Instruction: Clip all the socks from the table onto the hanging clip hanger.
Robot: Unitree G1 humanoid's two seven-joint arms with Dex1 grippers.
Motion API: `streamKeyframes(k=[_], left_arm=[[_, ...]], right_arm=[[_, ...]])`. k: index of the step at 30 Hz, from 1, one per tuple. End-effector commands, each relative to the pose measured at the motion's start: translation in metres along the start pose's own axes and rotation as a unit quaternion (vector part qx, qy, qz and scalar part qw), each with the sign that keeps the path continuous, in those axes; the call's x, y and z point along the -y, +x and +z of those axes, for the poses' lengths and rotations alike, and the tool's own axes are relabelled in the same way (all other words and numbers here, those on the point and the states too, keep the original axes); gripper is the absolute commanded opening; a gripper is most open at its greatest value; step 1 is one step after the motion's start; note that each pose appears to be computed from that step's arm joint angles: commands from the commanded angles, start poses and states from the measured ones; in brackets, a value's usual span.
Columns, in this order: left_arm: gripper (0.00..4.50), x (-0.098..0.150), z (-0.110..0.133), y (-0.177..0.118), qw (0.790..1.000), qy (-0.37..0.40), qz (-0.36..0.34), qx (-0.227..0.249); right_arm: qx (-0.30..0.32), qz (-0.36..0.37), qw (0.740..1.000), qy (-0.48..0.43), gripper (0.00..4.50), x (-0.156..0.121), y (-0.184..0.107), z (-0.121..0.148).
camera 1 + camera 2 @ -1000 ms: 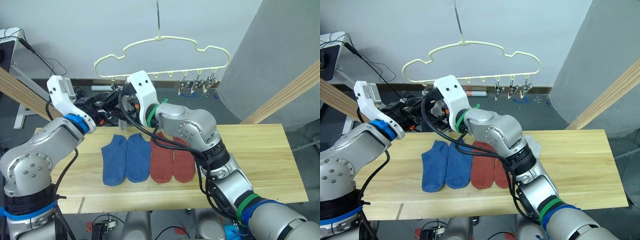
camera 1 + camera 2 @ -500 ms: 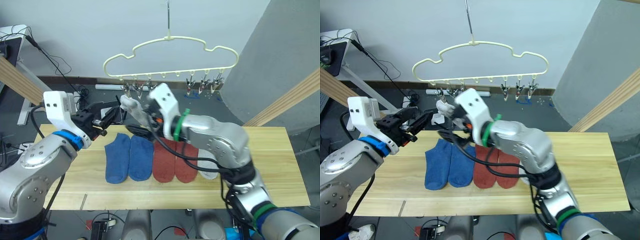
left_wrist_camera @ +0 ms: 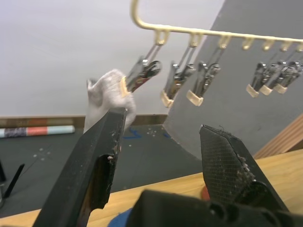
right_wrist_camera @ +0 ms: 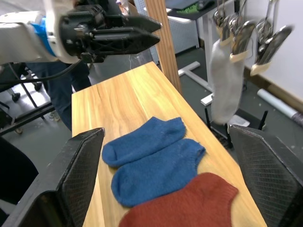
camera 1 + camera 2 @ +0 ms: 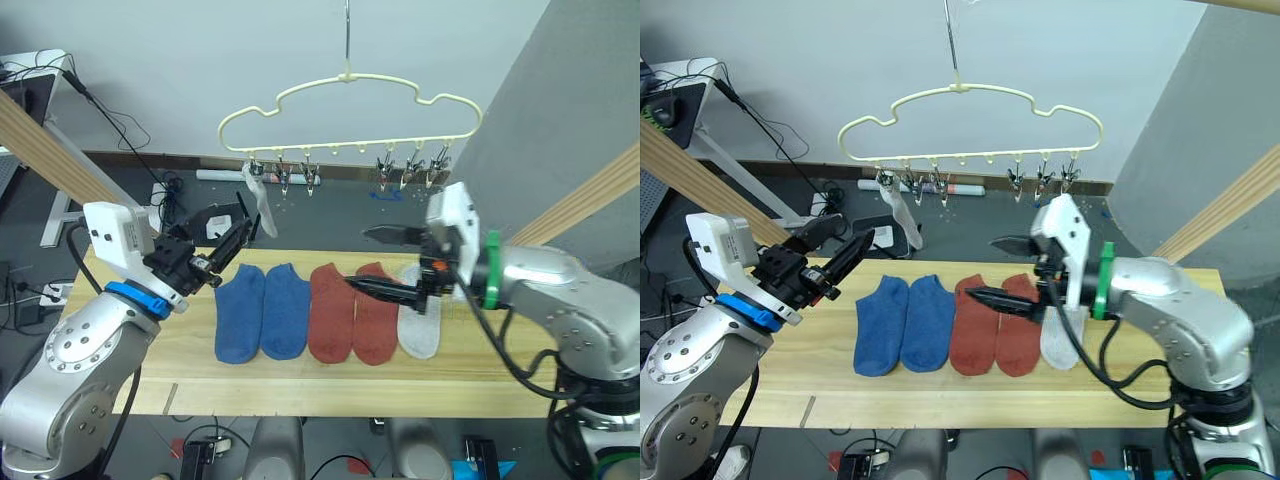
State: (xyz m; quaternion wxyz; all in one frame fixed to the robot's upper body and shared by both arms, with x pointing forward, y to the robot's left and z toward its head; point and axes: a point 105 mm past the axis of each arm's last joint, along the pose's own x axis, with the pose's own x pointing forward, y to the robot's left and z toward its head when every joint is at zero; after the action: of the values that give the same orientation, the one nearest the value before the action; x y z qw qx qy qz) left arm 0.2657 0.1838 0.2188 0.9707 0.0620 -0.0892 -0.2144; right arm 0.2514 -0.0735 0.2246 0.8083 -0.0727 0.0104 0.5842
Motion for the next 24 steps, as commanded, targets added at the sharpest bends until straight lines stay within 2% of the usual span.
streamKeyframes(k=[1,3,7,14,24], left_arm=[[2.81,0.008,0.005,-0.001,0.999,0.045,0.000,0.020],[2.81,0.008,0.001,-0.001,0.999,0.047,0.007,0.021],[2.81,0.025,-0.014,0.003,0.998,0.058,0.008,0.025],[2.81,0.031,-0.011,0.017,0.996,0.067,0.018,0.051],[2.81,0.020,-0.014,0.034,0.995,0.048,0.068,0.047]], right_arm=[[0.034,0.010,0.999,-0.034,4.36,-0.008,-0.017,0.018],[0.037,0.006,0.999,-0.034,4.36,-0.007,-0.020,0.020],[0.037,0.015,0.999,-0.026,4.36,-0.009,-0.032,0.030],[0.029,0.015,0.999,-0.028,4.36,-0.010,-0.027,0.029],[0.029,0.008,0.999,-0.020,4.36,-0.015,-0.023,0.028]])
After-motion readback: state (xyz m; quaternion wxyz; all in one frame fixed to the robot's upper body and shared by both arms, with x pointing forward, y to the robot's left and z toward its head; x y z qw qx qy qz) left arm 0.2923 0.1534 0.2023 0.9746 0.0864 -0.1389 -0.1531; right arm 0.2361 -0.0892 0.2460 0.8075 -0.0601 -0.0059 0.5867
